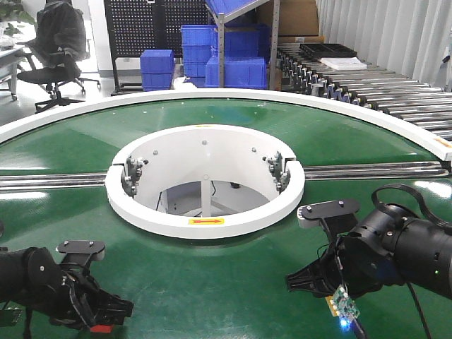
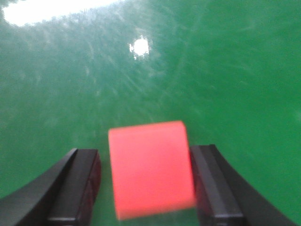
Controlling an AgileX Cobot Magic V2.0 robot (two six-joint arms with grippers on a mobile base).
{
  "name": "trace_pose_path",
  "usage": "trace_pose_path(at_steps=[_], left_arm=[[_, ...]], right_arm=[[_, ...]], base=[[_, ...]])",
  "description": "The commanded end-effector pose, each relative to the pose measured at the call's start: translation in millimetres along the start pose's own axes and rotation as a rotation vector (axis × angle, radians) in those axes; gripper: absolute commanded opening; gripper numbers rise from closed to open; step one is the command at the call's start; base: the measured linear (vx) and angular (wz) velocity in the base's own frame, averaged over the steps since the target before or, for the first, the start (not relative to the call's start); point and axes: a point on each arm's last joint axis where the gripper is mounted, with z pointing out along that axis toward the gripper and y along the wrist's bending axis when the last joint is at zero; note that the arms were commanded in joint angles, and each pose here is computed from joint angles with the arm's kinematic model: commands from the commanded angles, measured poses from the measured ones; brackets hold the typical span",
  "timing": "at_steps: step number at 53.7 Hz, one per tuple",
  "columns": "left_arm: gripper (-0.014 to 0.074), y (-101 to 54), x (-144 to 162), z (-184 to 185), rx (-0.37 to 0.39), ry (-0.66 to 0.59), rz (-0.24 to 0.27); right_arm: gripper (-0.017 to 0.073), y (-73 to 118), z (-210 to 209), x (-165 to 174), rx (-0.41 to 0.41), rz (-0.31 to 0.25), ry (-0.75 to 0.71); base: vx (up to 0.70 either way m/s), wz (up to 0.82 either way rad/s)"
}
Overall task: Pick red and yellow blocks into blue bin
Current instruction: 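Lower the left gripper onto the red cube and close it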
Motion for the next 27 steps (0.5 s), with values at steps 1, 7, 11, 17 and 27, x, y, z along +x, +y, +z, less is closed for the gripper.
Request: trace_pose_path(at_steps=[1, 7, 11, 17, 27], left_arm=[[0.0402, -3.9, -22.6, -20.7, -0.001, -0.132, -0.008], [0.0211, -4.8, -23.4, -21.9, 0.006, -0.118, -0.001], [0.0067, -6.5, -24.0, -26.0, 0.017, -0.098, 0.003], [-0.0009, -11.1, -29.8, -46.0, 0.035, -0.107, 0.015], [-0.0005, -23.0, -43.4, -131.8, 0.041, -0.326, 0.052]], right_arm=[[-0.0010, -5.2, -23.0, -14.6, -0.006, -0.004, -0.103], [-0.0010, -5.4, -22.9, -14.2, -0.004, -0.004, -0.099], [-0.0010, -5.6, -22.9, -13.9, -0.002, -0.004, -0.095], [-0.0010, -7.1, -25.3, -13.1, 0.008, -0.014, -0.088], [-0.0010, -18.6, -65.5, -14.7, 0.016, -0.029, -0.154]], base=[[0.00, 0.00], [0.00, 0.00], [0.00, 0.00], [0.00, 0.00], [0.00, 0.00]])
